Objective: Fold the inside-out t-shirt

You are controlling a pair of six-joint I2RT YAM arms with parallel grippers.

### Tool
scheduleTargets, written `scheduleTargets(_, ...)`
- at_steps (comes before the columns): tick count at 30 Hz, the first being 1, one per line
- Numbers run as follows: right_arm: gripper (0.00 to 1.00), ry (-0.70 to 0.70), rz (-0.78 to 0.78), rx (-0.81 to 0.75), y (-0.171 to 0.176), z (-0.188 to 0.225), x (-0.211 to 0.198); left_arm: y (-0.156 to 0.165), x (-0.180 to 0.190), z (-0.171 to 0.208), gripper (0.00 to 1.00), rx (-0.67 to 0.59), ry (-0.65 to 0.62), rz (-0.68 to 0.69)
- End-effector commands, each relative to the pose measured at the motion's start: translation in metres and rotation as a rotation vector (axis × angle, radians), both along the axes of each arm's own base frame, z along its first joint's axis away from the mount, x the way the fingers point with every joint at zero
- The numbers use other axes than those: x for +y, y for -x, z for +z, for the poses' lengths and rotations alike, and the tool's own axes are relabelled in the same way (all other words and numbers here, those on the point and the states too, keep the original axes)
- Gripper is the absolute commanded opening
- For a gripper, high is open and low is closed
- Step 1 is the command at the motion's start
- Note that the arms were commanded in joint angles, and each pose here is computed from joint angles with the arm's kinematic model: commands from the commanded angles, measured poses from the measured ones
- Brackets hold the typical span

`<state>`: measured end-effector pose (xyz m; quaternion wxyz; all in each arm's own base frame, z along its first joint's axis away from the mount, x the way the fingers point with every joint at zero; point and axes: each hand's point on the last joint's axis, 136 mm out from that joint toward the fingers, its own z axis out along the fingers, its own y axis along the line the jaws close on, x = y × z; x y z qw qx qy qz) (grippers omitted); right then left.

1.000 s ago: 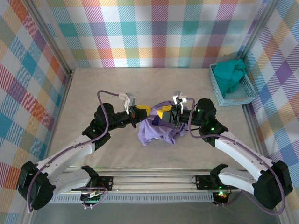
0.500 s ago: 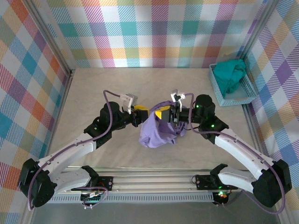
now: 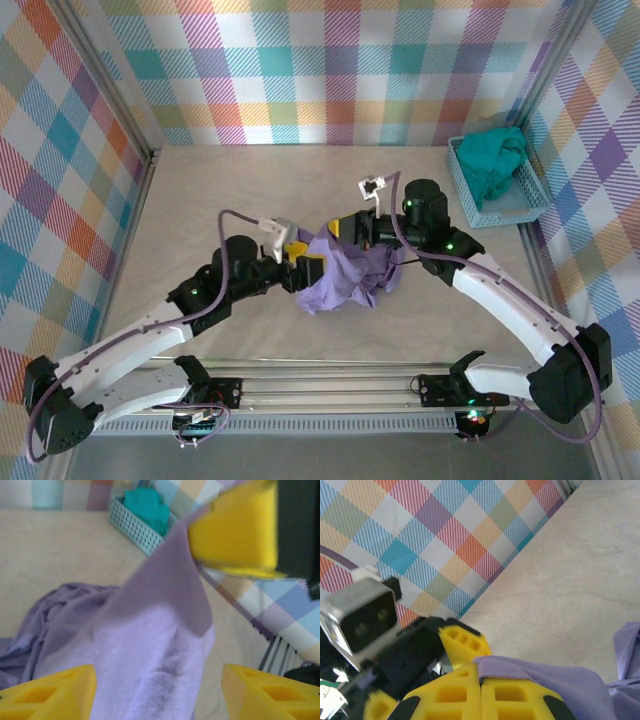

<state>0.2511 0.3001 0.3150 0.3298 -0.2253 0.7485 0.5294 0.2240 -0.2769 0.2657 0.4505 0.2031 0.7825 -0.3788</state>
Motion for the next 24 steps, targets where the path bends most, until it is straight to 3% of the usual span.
scheduleTargets(1, 0.0, 0.05, -0.006, 0.006, 0.0, -0.002, -0.002, -0.006, -0.008, -0.02, 0.67, 0.03, -0.074, 0.015)
scheduleTargets(6, 0.0, 0.09, 0.022, -0.038, 0.009, 0.011, -0.007, -0.029, -0.008, -0.057, 0.66, -0.017, -0.242, 0.063)
scheduleTargets(8, 0.0, 0.1, 0.036, -0.051, 0.014, 0.015, -0.009, -0.037, -0.013, -0.069, 0.62, -0.021, -0.277, 0.064)
scheduleTargets(15, 0.0, 0.279, 0.043, -0.076, 0.024, 0.007, -0.028, -0.07, -0.006, -0.082, 0.04, -0.001, -0.267, 0.152)
scheduleTargets(16, 0.0, 0.306, 0.032, -0.082, 0.024, 0.005, -0.032, -0.071, -0.004, -0.082, 0.0, -0.001, -0.265, 0.152)
scheduleTargets(20, 0.0, 0.331, 0.052, -0.065, 0.028, 0.001, -0.034, -0.082, 0.012, -0.078, 0.0, -0.008, -0.285, 0.199)
scheduleTargets(24, 0.0, 0.225, 0.14, -0.006, 0.036, 0.003, -0.017, -0.094, 0.026, -0.082, 0.0, 0.01, -0.343, 0.276)
